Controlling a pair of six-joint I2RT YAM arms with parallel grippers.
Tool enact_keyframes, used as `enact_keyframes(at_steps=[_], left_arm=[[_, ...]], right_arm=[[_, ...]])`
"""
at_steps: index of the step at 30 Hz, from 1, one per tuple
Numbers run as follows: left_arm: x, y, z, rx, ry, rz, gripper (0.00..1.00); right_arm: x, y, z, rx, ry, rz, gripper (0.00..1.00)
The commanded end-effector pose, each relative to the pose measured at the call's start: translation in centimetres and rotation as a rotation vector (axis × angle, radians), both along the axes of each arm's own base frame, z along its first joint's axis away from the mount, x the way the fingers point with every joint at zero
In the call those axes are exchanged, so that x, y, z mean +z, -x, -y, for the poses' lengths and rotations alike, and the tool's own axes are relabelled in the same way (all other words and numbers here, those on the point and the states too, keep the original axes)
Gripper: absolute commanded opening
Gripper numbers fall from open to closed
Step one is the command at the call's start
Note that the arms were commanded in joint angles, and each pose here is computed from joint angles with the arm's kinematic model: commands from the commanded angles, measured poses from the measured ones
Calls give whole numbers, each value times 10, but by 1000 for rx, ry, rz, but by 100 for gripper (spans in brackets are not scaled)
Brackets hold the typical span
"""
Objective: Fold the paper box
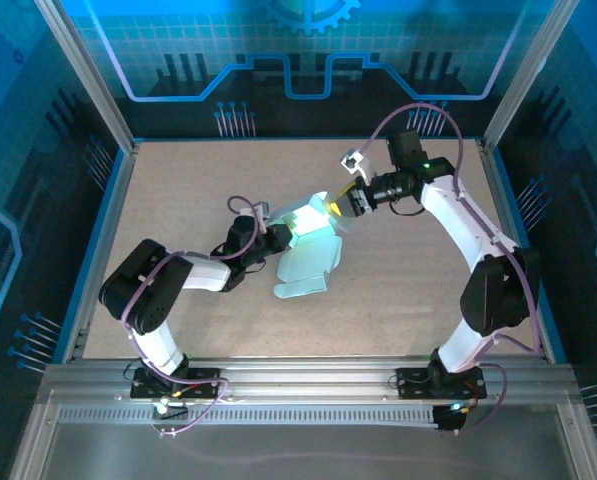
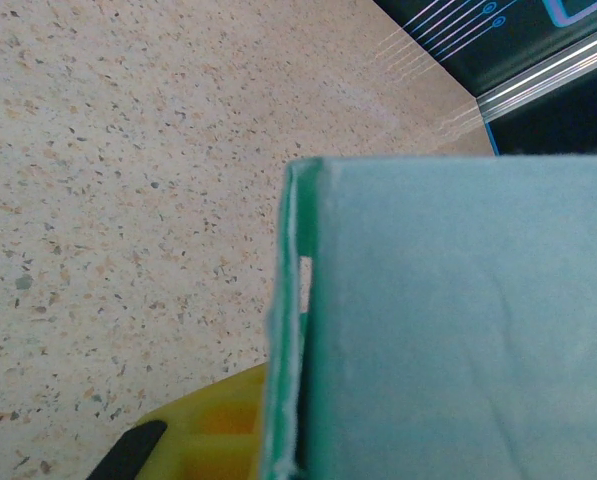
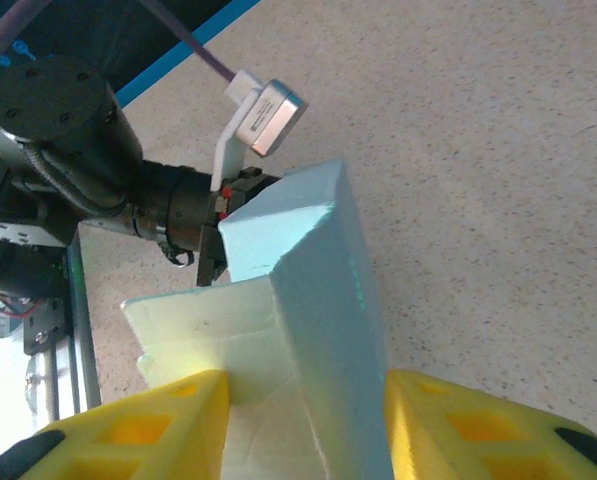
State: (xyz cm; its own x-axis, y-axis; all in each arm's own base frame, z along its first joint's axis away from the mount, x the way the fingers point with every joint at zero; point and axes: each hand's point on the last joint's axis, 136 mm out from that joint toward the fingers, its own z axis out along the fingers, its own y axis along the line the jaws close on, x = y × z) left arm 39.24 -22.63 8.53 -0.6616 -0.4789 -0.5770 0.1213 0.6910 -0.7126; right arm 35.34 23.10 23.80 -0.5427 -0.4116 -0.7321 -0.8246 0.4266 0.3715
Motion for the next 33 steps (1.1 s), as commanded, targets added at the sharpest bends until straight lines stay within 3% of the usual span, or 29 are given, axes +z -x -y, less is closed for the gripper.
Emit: enact_keyframes(at_steps=[1, 8, 12, 19, 27, 33], left_arm=[[20, -3, 4, -11, 36, 38, 0], [21, -2, 6, -14, 21, 31, 0], [20, -2, 7, -13, 21, 27, 0], [23, -3, 8, -17, 23, 31, 0], [25, -2, 8, -14, 29, 30, 0], [29, -3, 10, -19, 35, 33, 0]], right_arm=[[7, 15, -16, 77, -16, -5, 42], [-5, 8, -27, -1, 72, 13, 34], [-13, 10, -33, -20, 138, 35, 35], [-31, -9, -25, -176, 381, 161, 35], [-34, -16, -31, -238, 494, 288, 32], [-39, -21, -40, -285, 540, 355, 21]])
